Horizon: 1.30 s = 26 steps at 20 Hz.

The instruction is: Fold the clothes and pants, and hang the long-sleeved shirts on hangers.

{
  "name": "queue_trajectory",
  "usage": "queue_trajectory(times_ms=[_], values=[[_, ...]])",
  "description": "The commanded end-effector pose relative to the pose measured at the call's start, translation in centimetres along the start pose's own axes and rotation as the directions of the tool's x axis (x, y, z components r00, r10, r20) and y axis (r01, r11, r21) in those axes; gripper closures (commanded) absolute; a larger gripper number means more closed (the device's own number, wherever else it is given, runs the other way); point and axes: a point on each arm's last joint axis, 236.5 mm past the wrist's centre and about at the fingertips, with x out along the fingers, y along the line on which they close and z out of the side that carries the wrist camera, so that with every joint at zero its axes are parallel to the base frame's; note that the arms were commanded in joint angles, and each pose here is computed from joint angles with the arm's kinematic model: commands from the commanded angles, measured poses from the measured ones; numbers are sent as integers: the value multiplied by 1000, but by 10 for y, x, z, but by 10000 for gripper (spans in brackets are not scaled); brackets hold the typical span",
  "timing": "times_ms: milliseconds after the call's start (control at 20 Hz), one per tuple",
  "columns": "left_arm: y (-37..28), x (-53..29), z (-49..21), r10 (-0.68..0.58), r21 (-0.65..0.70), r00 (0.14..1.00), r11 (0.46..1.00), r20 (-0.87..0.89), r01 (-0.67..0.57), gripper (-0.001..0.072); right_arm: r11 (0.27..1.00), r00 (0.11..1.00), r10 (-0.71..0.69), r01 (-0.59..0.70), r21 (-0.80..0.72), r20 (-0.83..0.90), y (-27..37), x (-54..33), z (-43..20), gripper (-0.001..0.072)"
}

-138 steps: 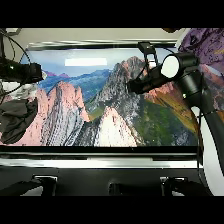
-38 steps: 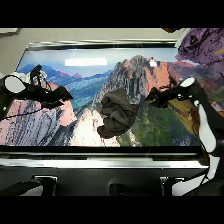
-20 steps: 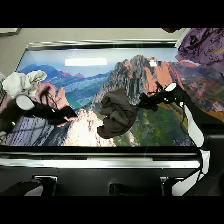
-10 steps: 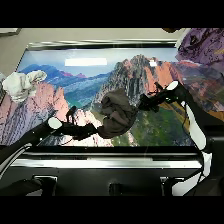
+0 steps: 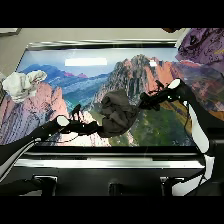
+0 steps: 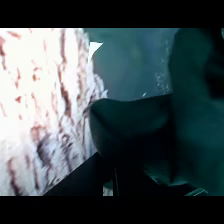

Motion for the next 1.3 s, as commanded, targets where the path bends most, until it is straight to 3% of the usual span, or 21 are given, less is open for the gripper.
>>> queue_trajectory(times_ms=[0,150,300,550,750,900,1100,1250], values=[[-15,-4,12,-26,37,1000,999,10,25,687,1000,999,-4,5,-25,43,6,-12,5,676],[-34,-41,41,-34,149,996,989,84,21,689,997,976,29,-14,-74,214,30,-54,30,676],[-56,-128,99,-11,255,957,965,291,-66,689,986,877,109,-34,-166,467,78,-146,65,677],[-138,-333,152,-181,378,728,918,662,-115,689,906,617,312,36,-422,722,184,-332,31,677],[-199,-454,117,-342,481,534,865,773,-142,689,809,404,450,192,-555,796,237,-447,-66,677],[-222,-503,76,-423,532,443,833,791,-154,688,769,274,489,311,-558,828,245,-502,-138,677],[-227,-524,47,-457,545,407,828,791,-129,688,756,179,521,358,-548,835,247,-532,-183,677],[-223,-514,57,-436,528,428,841,792,-119,688,770,160,520,338,-541,839,249,-534,-161,677]])
